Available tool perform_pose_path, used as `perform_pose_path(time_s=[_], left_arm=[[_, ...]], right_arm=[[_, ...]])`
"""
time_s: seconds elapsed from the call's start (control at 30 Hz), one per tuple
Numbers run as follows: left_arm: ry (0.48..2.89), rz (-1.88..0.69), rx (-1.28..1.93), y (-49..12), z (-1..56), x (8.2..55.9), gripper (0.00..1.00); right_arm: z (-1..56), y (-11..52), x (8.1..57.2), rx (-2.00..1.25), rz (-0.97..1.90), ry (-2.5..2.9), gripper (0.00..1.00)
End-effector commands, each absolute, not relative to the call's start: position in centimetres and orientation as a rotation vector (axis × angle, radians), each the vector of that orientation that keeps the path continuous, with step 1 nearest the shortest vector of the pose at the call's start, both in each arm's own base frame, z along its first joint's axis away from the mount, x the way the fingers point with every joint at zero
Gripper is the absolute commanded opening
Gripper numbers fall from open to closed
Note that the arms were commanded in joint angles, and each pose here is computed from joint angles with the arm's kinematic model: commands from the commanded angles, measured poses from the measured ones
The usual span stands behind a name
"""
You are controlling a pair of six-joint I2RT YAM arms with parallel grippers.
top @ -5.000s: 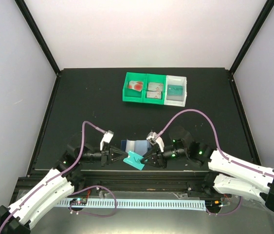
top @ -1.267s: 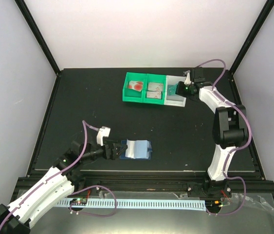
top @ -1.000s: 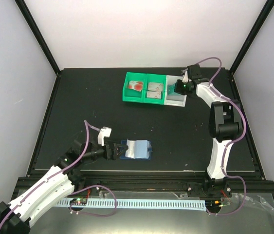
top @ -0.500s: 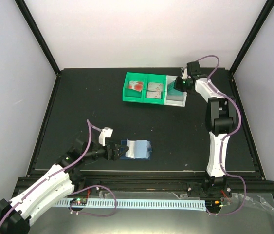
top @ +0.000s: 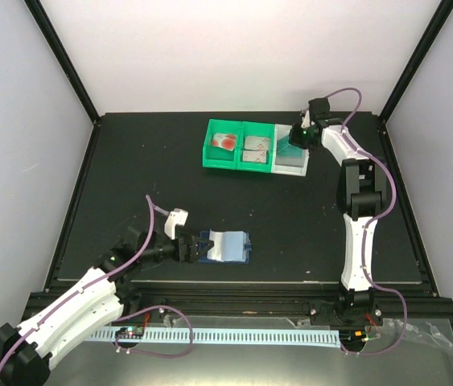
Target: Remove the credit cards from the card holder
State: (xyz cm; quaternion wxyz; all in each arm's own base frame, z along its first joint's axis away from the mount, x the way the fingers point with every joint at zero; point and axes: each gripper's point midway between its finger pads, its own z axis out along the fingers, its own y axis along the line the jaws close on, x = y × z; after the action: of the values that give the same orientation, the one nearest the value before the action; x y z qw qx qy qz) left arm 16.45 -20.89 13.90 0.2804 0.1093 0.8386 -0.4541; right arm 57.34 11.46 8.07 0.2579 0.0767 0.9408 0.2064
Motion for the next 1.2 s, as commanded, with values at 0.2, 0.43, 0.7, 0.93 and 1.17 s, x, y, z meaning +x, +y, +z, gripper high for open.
perform_pose_path(time_s=[0.2, 0.43, 0.7, 0.93, 1.17], left_arm=[[2.185, -1.245, 0.297, -21.2, 16.5, 16.8, 0.99], [2.197, -1.23, 0.28, -20.9, 16.2, 16.8, 0.99], [2.192, -1.158, 0.26, -20.2, 16.7, 17.4, 0.99], [2.206, -0.985, 0.137, -18.2, 17.6, 19.3, 0.99], [2.14, -0.851, 0.063, -16.2, 20.9, 20.5, 0.99]], right_arm=[[9.5, 10.2, 59.0, 0.239, 0.492, 2.514, 0.13], [11.2, 9.9, 58.7, 0.246, 0.476, 2.502, 0.2], [15.2, 10.3, 56.1, 0.231, 0.537, 2.461, 0.34], [17.6, 12.5, 50.8, 0.185, 0.719, 2.404, 0.6], [19.4, 13.8, 43.5, 0.078, 0.807, 2.368, 1.0]])
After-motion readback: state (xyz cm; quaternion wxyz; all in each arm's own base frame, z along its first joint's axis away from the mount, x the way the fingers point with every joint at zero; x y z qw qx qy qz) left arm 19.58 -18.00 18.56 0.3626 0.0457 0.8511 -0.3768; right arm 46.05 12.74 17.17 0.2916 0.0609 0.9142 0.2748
